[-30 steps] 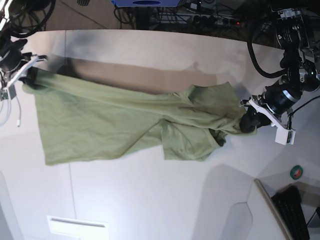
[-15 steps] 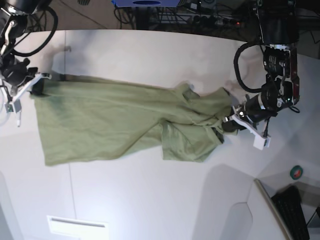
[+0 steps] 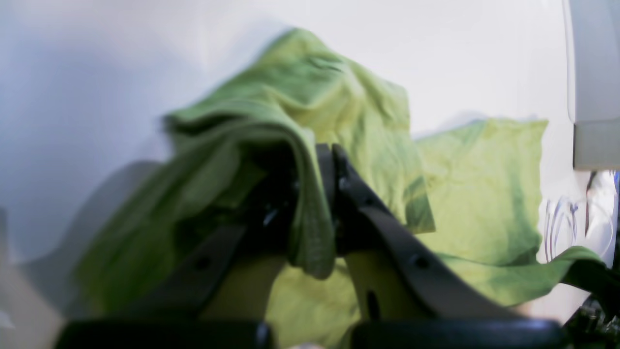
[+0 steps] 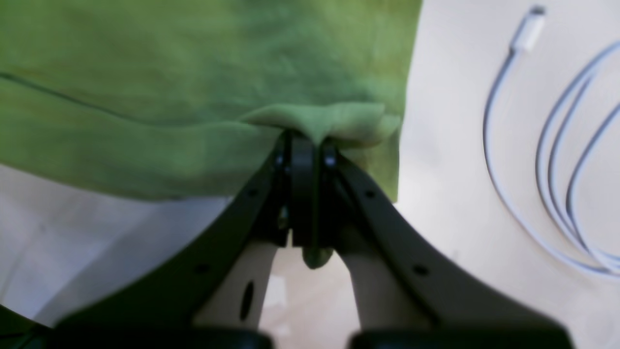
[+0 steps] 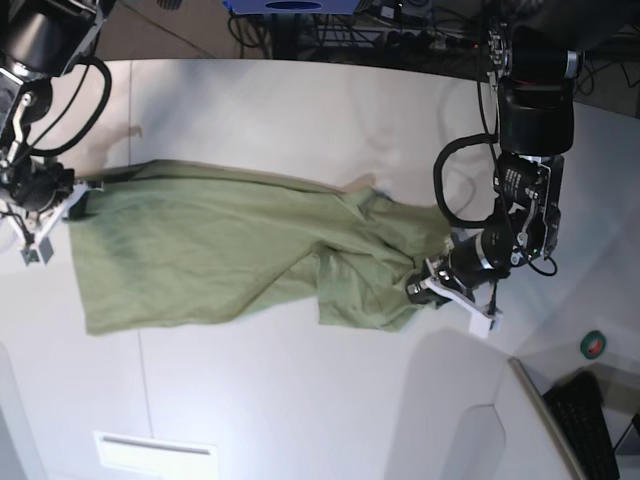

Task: Layout the t-shirt on the table in an organized manner, then fold the t-shirt properly
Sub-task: 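Drag the held shirt edge with the left gripper to flatten the body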

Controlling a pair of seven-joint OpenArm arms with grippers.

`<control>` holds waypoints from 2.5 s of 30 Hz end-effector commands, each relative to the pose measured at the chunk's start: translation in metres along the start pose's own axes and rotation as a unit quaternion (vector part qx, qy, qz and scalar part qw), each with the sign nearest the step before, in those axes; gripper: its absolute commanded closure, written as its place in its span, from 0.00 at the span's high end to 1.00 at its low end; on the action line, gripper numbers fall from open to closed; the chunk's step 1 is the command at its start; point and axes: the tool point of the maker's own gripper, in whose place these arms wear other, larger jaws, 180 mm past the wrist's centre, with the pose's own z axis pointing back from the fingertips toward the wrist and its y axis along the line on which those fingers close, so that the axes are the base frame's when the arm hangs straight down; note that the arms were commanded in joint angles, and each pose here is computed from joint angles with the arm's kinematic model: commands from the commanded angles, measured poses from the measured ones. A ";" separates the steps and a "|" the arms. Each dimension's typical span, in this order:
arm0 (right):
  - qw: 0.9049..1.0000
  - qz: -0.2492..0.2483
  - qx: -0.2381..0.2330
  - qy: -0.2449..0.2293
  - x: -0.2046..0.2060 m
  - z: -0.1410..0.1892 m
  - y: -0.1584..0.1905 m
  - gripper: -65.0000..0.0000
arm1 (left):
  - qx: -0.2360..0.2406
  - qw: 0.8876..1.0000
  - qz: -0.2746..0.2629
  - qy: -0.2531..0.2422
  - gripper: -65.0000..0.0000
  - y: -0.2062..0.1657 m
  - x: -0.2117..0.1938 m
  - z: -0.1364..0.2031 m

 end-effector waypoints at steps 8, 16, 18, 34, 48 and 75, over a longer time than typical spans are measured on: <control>1.000 0.008 -0.004 -0.029 0.020 0.005 -0.003 0.00 | 0.005 0.999 0.002 -0.034 0.41 0.010 0.013 0.006; 1.000 0.008 -0.004 -0.025 0.017 0.005 -0.004 0.00 | 0.010 0.997 -0.051 -0.050 0.78 0.014 0.015 0.039; 1.000 0.008 -0.004 -0.025 0.017 0.005 -0.004 0.00 | 0.007 0.997 -0.058 -0.045 0.78 0.012 0.002 0.045; 1.000 0.009 -0.005 -0.022 0.015 0.005 -0.005 0.00 | 0.037 0.997 0.000 -0.062 0.78 0.054 -0.049 0.092; 1.000 0.009 -0.004 -0.022 0.015 0.005 -0.004 0.00 | -0.003 1.000 0.008 -0.026 0.70 0.023 -0.062 0.049; 0.998 0.017 0.000 0.058 -0.067 0.011 -0.009 0.00 | 0.004 0.993 -0.115 0.015 0.00 0.013 -0.081 0.119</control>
